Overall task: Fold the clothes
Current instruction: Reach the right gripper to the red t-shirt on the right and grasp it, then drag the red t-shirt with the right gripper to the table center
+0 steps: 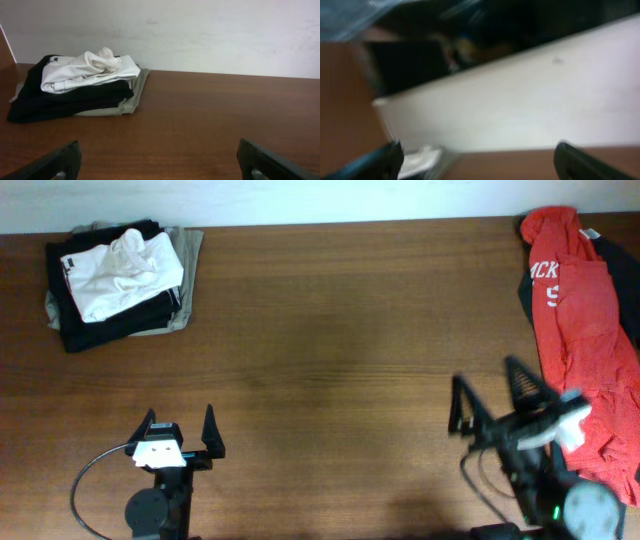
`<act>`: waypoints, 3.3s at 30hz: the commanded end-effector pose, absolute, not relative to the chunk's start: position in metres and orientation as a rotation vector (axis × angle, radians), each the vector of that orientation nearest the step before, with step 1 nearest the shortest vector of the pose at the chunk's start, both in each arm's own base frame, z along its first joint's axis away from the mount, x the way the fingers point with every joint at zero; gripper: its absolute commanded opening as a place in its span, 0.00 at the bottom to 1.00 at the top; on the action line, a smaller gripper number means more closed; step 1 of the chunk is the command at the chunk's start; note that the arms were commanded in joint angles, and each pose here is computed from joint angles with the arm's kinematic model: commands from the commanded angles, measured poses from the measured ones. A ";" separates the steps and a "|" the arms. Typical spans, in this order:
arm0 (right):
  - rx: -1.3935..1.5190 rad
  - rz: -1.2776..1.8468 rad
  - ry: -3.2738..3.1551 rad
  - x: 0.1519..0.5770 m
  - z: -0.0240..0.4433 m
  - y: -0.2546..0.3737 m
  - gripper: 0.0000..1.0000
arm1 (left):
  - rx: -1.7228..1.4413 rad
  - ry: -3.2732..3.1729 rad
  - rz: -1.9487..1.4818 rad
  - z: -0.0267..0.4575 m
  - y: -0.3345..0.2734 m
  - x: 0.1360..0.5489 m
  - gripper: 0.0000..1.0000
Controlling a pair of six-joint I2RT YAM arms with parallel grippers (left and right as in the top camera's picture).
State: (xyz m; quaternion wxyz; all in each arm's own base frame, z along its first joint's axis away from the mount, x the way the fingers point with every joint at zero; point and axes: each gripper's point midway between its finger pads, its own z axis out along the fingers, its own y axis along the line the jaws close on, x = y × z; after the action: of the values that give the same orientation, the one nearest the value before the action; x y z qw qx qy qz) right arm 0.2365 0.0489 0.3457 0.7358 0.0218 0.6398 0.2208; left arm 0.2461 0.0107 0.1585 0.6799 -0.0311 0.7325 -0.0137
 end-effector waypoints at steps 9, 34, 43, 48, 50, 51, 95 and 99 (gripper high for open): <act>0.516 -0.397 2.185 0.372 0.359 -0.100 0.99 | -0.078 1.650 -0.022 0.156 0.013 0.246 0.99; 0.883 -0.300 3.031 0.364 0.031 -0.267 0.64 | -0.078 1.650 -0.022 0.156 0.013 0.246 0.99; 0.843 -0.263 3.020 0.365 0.015 -0.271 0.64 | -0.078 1.650 -0.022 0.156 0.013 0.246 0.99; 0.772 -0.169 3.024 0.372 0.010 -0.262 0.69 | -0.078 1.650 -0.022 0.156 0.013 0.246 0.99; 0.773 -0.170 3.024 0.371 0.010 -0.262 0.69 | -0.078 1.650 -0.022 0.156 0.013 0.246 0.99; 0.774 -0.175 3.024 0.371 0.010 -0.263 0.66 | -0.078 1.650 -0.022 0.156 0.013 0.246 0.99; -0.386 0.396 2.644 0.440 0.241 0.267 0.99 | -0.078 1.650 -0.022 0.156 0.013 0.246 0.99; -0.287 0.595 2.875 0.414 0.222 0.228 0.99 | -0.078 1.650 -0.022 0.156 0.013 0.246 0.99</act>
State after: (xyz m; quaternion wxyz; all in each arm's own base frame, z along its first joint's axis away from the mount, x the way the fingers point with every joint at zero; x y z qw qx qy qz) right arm 0.4357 0.2260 0.2045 0.1244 -0.0994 0.9756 0.1514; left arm 0.2462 0.0112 0.1577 0.6787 -0.0321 0.7336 -0.0125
